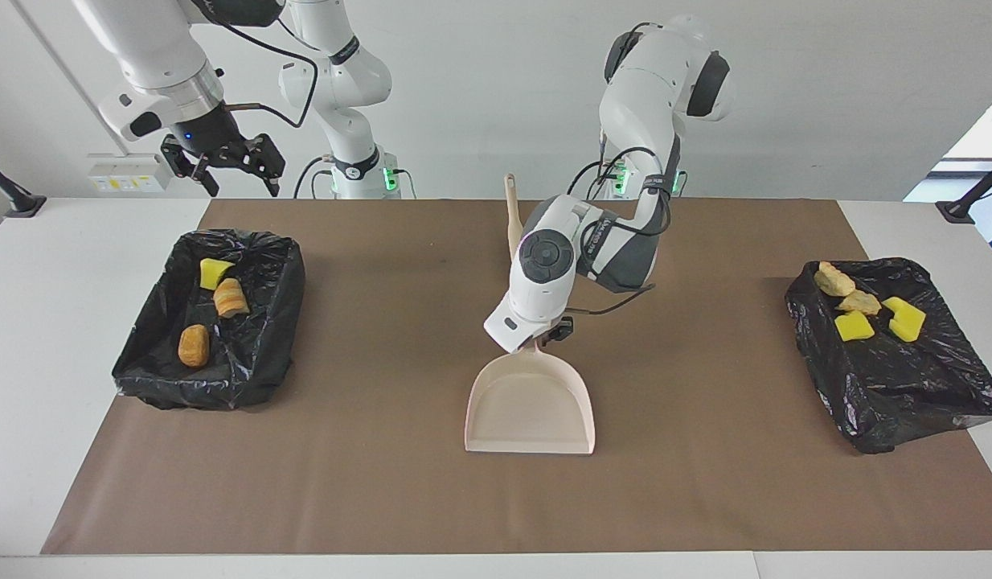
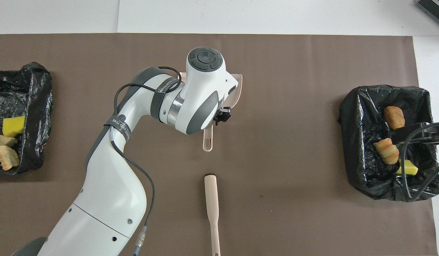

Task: Sweep and dump trash in bin
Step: 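Bring the emptied dustpan back and set it on the table with the left gripper, then release the dustpan and withdraw the left gripper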

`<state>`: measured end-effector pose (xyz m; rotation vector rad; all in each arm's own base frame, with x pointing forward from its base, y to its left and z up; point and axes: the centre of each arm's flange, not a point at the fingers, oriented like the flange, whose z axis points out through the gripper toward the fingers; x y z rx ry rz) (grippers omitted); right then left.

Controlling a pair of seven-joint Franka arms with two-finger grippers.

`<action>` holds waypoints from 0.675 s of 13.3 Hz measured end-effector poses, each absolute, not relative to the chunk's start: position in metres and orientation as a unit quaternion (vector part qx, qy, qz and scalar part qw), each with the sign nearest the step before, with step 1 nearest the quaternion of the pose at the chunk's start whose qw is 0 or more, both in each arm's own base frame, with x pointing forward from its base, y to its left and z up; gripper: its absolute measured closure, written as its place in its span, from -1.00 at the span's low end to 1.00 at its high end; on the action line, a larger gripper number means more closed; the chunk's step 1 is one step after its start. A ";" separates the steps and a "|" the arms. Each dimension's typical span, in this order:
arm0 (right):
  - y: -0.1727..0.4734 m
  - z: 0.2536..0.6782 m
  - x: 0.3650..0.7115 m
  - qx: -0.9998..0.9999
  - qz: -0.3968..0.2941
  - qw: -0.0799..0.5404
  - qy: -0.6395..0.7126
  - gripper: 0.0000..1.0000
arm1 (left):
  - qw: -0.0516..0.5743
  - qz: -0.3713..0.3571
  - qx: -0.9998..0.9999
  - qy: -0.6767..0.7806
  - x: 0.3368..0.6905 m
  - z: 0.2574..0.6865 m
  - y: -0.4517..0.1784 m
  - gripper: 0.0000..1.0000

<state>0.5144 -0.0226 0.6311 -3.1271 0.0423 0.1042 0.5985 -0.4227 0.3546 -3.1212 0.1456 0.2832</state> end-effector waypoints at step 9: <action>-0.029 0.634 0.517 -1.000 0.019 -0.016 0.010 -1.00 | -0.030 0.031 -0.992 0.120 0.572 0.534 -0.222 -1.00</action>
